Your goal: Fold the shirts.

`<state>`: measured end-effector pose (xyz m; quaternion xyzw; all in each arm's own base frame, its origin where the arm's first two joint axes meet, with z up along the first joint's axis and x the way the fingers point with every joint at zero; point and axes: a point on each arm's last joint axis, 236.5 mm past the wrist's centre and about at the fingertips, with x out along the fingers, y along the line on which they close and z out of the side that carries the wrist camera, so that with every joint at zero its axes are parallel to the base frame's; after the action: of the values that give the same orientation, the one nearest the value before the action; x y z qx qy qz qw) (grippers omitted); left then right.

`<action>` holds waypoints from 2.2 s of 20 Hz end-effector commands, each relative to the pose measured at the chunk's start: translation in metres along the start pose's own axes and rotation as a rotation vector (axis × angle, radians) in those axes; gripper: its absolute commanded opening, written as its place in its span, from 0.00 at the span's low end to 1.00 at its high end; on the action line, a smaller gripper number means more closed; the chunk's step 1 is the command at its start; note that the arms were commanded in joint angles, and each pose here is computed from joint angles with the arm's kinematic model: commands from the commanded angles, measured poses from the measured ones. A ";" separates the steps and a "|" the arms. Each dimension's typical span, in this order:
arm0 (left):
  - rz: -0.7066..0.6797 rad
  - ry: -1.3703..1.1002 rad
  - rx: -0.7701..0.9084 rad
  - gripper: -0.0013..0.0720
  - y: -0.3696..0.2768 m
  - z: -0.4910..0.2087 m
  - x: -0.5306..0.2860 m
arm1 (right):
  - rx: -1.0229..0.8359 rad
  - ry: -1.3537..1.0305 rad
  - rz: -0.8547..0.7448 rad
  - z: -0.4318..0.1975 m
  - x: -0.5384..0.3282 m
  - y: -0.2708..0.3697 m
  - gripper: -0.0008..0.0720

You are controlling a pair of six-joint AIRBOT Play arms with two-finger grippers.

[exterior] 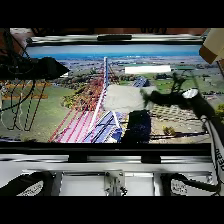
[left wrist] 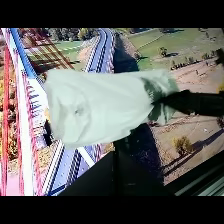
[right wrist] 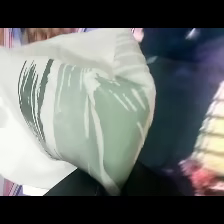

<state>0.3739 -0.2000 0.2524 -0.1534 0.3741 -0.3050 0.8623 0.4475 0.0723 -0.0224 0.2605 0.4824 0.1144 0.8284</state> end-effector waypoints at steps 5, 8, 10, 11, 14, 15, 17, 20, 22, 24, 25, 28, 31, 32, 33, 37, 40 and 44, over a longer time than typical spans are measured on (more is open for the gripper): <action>0.000 0.012 0.000 0.06 0.000 -0.003 0.000 | 0.278 -0.103 -0.429 0.026 -0.190 -0.173 0.11; 0.000 0.012 0.004 0.06 0.000 -0.003 0.000 | 0.497 0.140 -0.529 -0.072 -0.221 -0.216 0.11; 0.000 0.012 0.004 0.06 0.000 -0.003 0.000 | 0.599 0.271 -0.527 -0.136 -0.216 -0.220 0.11; -0.001 0.012 0.004 0.06 0.000 -0.003 0.000 | 0.635 0.295 -0.531 -0.159 -0.213 -0.220 0.11; -0.001 0.012 0.008 0.06 0.000 -0.003 0.000 | 0.690 0.334 -0.586 -0.206 -0.209 -0.221 0.11; -0.001 0.012 0.012 0.06 0.000 -0.003 0.000 | 0.692 0.353 -0.606 -0.218 -0.210 -0.221 0.11; -0.001 0.012 0.012 0.06 0.000 -0.003 0.000 | 0.705 0.398 -0.660 -0.240 -0.216 -0.224 0.11; 0.000 0.018 0.040 0.06 0.000 -0.004 0.000 | 0.735 0.431 -0.668 -0.251 -0.217 -0.221 0.76; 0.017 0.026 0.052 0.06 0.005 -0.006 0.001 | 0.721 0.466 -0.710 -0.247 -0.237 -0.221 0.76; 0.053 0.032 0.064 0.06 0.014 -0.007 0.002 | 0.659 0.426 -0.807 -0.215 -0.279 -0.229 0.76; 0.079 0.038 0.072 0.06 0.021 -0.007 0.003 | 0.617 0.339 -0.847 -0.182 -0.302 -0.232 0.76; 0.183 0.081 0.095 0.06 0.055 -0.012 0.014 | 0.373 -0.147 -0.843 -0.023 -0.357 -0.197 0.76; 0.372 0.216 0.102 0.06 0.110 -0.036 0.033 | -0.036 -0.510 -0.671 0.111 -0.357 -0.074 0.76; 0.478 0.283 0.112 0.06 0.131 -0.049 0.034 | -0.165 -0.535 -0.608 0.127 -0.337 -0.028 0.76; 0.594 0.348 0.140 0.06 0.152 -0.060 0.032 | -0.275 -0.504 -0.557 0.127 -0.306 0.011 0.76; 0.738 0.555 0.173 0.62 0.181 -0.101 0.051 | -0.300 -0.017 -0.510 0.042 -0.163 0.046 0.76; 0.747 0.635 0.120 1.00 0.187 -0.123 0.059 | -0.274 0.310 -0.428 -0.024 -0.107 0.053 0.76; 0.732 0.589 0.141 1.00 0.184 -0.115 0.066 | -0.270 0.404 -0.403 -0.045 -0.088 0.058 0.76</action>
<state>0.3968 -0.1057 0.0513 0.1345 0.6126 -0.0436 0.7777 0.3839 0.0692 0.0757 0.0179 0.6161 0.0300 0.7869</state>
